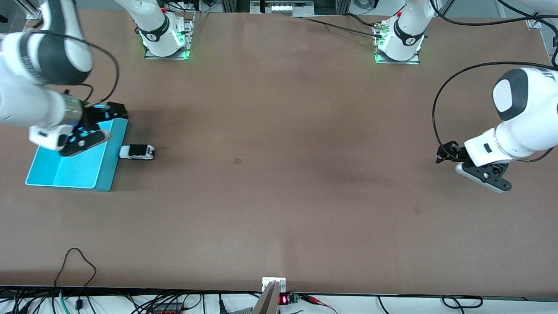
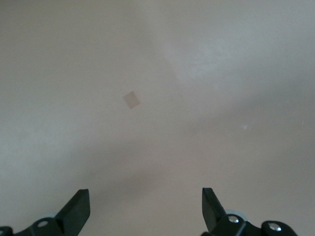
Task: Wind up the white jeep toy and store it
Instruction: 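Grasp the jeep beside the bin with the right gripper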
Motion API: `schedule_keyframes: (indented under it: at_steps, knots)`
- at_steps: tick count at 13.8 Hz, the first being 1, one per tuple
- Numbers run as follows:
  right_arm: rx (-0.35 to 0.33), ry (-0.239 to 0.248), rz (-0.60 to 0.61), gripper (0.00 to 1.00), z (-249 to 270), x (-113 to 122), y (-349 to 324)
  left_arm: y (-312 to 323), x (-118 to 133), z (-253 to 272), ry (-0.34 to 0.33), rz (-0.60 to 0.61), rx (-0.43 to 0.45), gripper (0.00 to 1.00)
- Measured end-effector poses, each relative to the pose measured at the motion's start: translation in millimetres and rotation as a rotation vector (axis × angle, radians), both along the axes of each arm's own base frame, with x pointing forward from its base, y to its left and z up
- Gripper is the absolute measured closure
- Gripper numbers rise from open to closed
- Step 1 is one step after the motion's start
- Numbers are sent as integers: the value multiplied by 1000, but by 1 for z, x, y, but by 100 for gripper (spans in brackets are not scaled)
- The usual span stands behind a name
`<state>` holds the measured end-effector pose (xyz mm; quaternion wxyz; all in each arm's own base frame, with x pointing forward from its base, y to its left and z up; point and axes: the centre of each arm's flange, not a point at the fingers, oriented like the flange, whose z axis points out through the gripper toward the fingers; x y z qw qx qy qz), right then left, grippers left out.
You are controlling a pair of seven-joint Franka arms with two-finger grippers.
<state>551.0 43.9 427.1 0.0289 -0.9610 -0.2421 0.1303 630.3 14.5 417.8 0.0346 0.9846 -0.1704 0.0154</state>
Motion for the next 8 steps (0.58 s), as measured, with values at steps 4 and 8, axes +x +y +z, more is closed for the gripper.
schedule_keyframes:
  at_steps: [4,8]
  knots:
    - [45,-67,305,0,-30,-22,9,16,6,46,-6,236,7,0]
    - [75,-151,639,0,-58,-24,2,9,2,97,-2,366,20,0]
